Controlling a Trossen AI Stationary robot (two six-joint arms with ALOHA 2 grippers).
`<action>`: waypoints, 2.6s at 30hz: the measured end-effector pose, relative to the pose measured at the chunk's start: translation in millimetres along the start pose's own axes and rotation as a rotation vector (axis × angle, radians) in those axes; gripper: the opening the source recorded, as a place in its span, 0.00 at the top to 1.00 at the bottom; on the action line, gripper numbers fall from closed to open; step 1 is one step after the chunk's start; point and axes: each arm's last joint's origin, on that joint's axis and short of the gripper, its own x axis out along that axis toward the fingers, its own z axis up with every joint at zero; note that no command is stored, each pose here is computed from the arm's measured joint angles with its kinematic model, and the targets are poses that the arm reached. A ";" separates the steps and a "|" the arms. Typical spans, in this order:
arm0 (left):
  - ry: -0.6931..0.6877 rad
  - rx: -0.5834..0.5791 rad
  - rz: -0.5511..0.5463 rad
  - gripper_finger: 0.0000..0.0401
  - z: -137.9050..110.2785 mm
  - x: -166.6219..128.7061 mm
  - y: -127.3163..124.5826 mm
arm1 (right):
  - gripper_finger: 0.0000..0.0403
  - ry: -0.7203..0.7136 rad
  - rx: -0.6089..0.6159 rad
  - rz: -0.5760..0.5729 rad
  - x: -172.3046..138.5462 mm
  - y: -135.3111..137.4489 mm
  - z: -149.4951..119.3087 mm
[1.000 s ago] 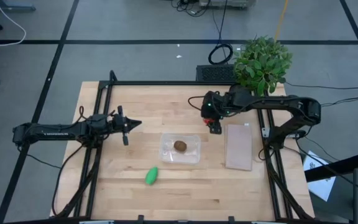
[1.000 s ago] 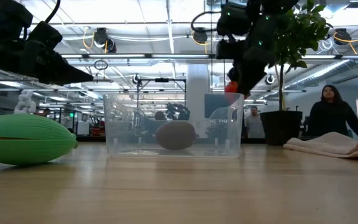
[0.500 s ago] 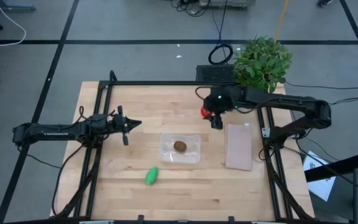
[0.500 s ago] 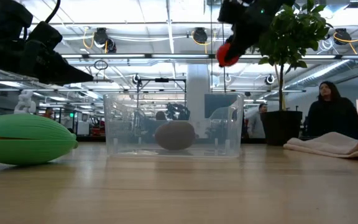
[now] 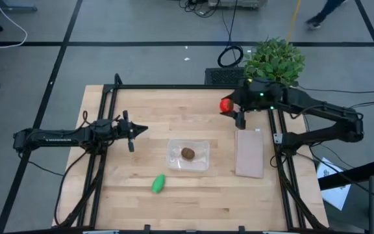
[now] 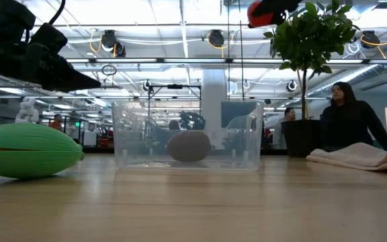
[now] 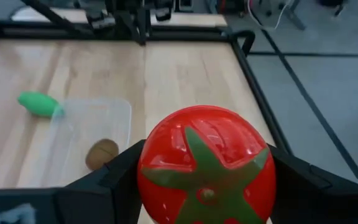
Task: Pick and placing Produce into tupperware
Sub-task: Put the tomato into the transparent bin
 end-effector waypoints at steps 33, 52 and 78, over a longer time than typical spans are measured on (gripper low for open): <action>0.000 0.000 0.000 0.95 0.0 0.0 0.0 | 0.39 -0.288 0.030 -0.081 -114.7 12.0 -24.7; 0.000 -0.001 0.000 0.95 0.0 0.0 0.0 | 0.39 -0.483 0.099 -0.084 -100.8 26.5 -117.2; 0.000 0.008 0.000 0.95 0.0 0.0 0.0 | 0.39 -0.666 0.237 0.157 -18.5 38.2 -196.5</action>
